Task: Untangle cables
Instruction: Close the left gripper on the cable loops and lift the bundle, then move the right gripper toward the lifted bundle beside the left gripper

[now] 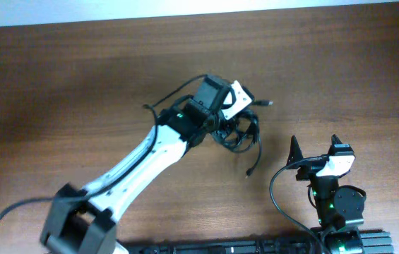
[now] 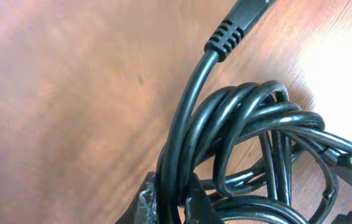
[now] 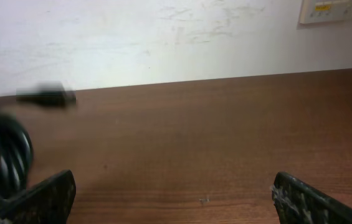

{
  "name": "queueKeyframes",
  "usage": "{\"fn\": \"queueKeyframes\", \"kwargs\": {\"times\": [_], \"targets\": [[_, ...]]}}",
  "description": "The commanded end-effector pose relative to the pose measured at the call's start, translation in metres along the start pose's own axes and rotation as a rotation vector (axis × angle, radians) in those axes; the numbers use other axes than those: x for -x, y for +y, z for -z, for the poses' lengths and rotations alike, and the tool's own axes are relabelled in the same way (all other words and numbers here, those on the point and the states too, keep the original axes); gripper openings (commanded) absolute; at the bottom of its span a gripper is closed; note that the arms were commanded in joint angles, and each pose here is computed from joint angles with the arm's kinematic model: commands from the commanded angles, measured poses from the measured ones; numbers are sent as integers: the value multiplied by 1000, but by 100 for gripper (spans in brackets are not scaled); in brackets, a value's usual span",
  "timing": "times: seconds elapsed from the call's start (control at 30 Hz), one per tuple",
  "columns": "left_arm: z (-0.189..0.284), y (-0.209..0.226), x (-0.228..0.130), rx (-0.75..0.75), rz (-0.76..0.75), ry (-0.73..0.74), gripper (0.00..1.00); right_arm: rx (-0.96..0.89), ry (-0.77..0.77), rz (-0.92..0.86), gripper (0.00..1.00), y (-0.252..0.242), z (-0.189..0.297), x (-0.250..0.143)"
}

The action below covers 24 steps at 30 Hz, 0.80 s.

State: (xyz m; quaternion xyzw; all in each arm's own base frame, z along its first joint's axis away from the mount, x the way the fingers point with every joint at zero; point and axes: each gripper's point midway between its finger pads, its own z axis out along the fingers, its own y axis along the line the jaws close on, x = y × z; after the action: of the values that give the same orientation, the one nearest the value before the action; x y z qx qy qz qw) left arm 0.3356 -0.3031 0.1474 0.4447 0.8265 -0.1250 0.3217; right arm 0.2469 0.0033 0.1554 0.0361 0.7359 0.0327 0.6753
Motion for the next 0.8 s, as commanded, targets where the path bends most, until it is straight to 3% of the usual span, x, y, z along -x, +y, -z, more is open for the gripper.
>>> {"fn": "queueKeyframes", "kwargs": {"times": [0.0, 0.17, 0.3, 0.43, 0.77], "targets": [[40, 9, 40, 45, -20, -142, 0, -19, 1, 4, 99, -4, 0, -2], [64, 13, 61, 66, 39, -237, 0, 29, -49, -69, 99, 5, 1, 12], [78, 35, 64, 185, 205, -266, 0, 178, -71, -120, 99, 31, 9, 36], [86, 48, 62, 248, 315, -281, 0, 196, -28, -166, 99, 36, 23, 55], [89, 49, 67, 212, 561, -332, 0, 250, 121, -201, 99, 53, 78, 103]]}}
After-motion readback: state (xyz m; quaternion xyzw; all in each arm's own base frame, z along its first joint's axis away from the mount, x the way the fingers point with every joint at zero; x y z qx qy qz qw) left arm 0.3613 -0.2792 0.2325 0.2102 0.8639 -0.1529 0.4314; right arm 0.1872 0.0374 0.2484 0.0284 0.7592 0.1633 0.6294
